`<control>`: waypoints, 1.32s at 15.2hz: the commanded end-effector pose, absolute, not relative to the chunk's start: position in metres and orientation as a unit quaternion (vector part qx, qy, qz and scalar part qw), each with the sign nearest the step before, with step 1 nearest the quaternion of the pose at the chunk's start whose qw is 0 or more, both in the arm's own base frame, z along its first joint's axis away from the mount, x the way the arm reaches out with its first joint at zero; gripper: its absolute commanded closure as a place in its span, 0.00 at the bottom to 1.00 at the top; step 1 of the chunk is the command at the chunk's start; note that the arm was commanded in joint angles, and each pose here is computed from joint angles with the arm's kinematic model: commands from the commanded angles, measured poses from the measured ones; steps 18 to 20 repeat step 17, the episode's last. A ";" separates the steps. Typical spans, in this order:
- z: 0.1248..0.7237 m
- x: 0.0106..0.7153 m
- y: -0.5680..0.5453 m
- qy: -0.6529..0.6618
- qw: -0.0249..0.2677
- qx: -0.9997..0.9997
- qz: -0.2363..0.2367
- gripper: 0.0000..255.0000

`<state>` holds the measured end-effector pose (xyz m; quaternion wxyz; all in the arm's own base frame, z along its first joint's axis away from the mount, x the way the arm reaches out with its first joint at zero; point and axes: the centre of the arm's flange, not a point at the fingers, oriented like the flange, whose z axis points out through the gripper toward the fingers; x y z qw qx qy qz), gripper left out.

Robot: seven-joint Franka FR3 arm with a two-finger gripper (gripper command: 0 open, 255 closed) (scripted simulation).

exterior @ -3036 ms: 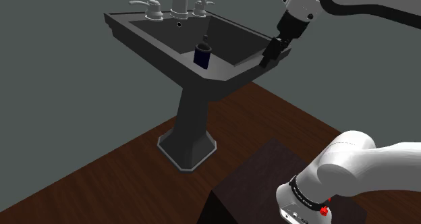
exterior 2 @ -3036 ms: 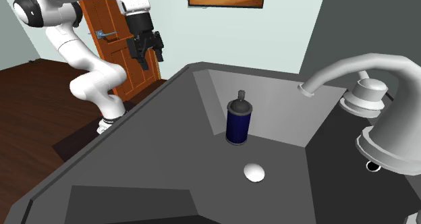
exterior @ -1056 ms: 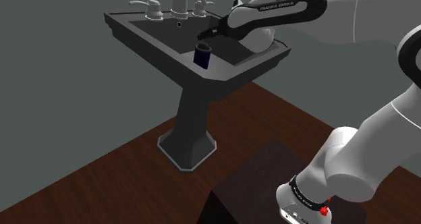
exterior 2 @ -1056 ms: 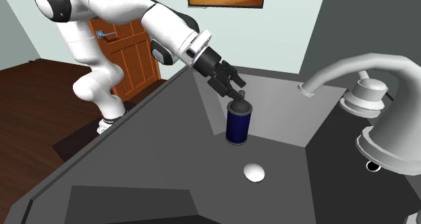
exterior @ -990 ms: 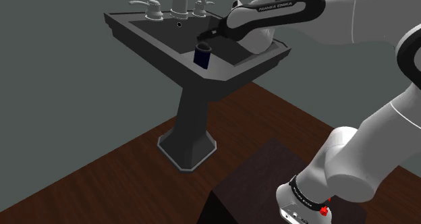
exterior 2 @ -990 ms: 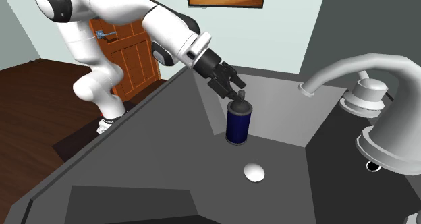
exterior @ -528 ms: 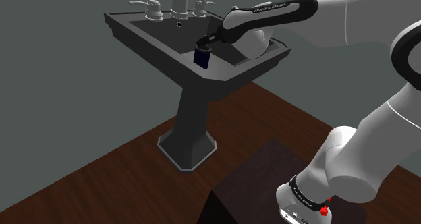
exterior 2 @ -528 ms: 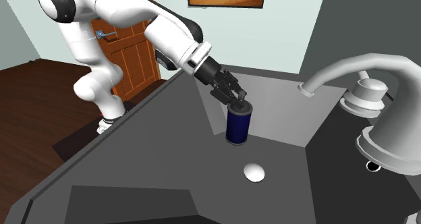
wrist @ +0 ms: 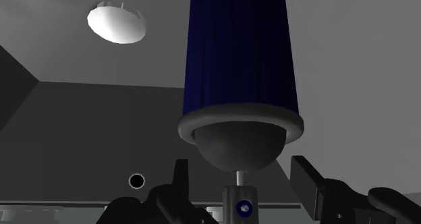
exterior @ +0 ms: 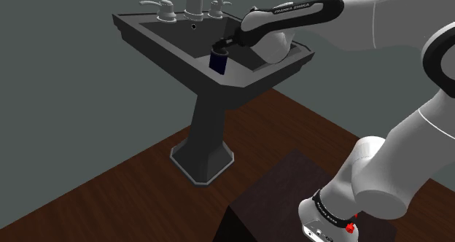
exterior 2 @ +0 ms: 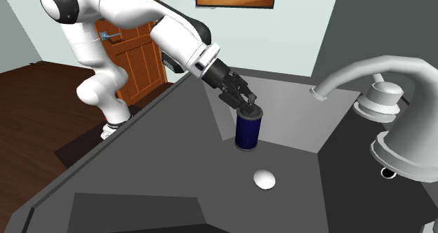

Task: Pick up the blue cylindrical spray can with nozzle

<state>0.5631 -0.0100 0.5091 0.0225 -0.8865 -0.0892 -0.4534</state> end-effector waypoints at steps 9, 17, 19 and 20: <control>0.555 0.563 -0.010 -0.089 0.022 -0.887 -0.452 1.00; 0.587 0.563 -0.010 -0.089 0.022 -0.887 -0.452 1.00; 0.587 0.563 -0.010 -0.089 0.022 -0.887 -0.452 1.00; 0.587 0.563 -0.010 -0.089 0.022 -0.887 -0.452 1.00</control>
